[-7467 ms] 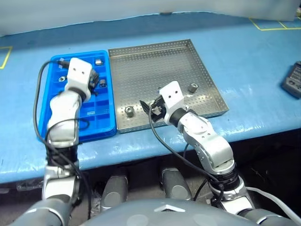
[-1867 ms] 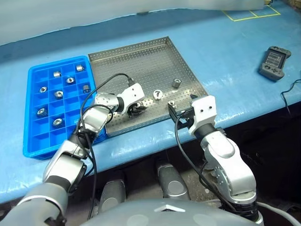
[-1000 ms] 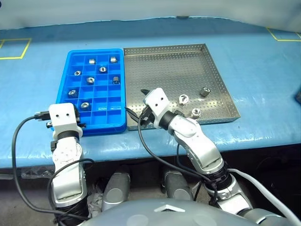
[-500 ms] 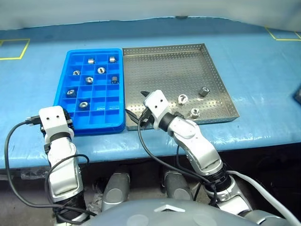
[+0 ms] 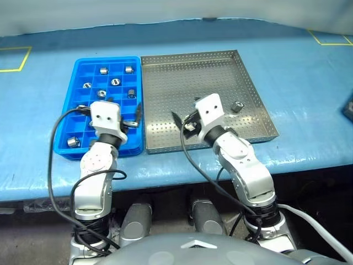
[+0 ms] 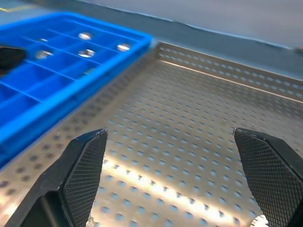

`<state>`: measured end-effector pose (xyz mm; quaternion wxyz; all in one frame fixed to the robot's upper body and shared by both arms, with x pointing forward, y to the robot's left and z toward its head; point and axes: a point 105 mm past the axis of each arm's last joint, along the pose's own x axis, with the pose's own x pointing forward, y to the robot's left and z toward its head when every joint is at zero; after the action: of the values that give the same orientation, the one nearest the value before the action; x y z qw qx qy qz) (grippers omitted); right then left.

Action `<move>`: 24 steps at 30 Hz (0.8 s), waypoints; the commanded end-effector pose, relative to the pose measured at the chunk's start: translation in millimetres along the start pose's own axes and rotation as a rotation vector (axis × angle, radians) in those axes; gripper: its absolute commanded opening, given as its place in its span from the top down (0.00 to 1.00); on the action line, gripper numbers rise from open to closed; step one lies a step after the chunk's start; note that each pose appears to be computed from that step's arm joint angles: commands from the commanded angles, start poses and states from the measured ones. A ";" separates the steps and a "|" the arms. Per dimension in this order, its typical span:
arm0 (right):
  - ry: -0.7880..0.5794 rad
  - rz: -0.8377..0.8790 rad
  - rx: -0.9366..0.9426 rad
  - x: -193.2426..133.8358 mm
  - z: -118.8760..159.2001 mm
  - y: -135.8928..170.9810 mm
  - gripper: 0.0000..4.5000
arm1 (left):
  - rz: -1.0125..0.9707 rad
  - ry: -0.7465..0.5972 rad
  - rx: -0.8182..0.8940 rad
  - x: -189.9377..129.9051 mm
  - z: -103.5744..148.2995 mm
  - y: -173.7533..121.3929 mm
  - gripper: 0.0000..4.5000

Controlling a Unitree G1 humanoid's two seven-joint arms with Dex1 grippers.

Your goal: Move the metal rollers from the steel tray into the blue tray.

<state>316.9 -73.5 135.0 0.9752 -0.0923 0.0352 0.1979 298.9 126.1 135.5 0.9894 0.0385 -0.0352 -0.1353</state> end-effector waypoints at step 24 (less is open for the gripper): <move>0.243 -0.377 0.183 40.6 -57.1 -25.5 0.34 | -0.553 0.051 0.020 -35.8 -17.6 -81.1 0.00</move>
<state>358.8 -98.6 65.6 0.9832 -0.0386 0.1779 -0.0121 248.5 65.0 93.4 0.9178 0.0588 0.0303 -0.3915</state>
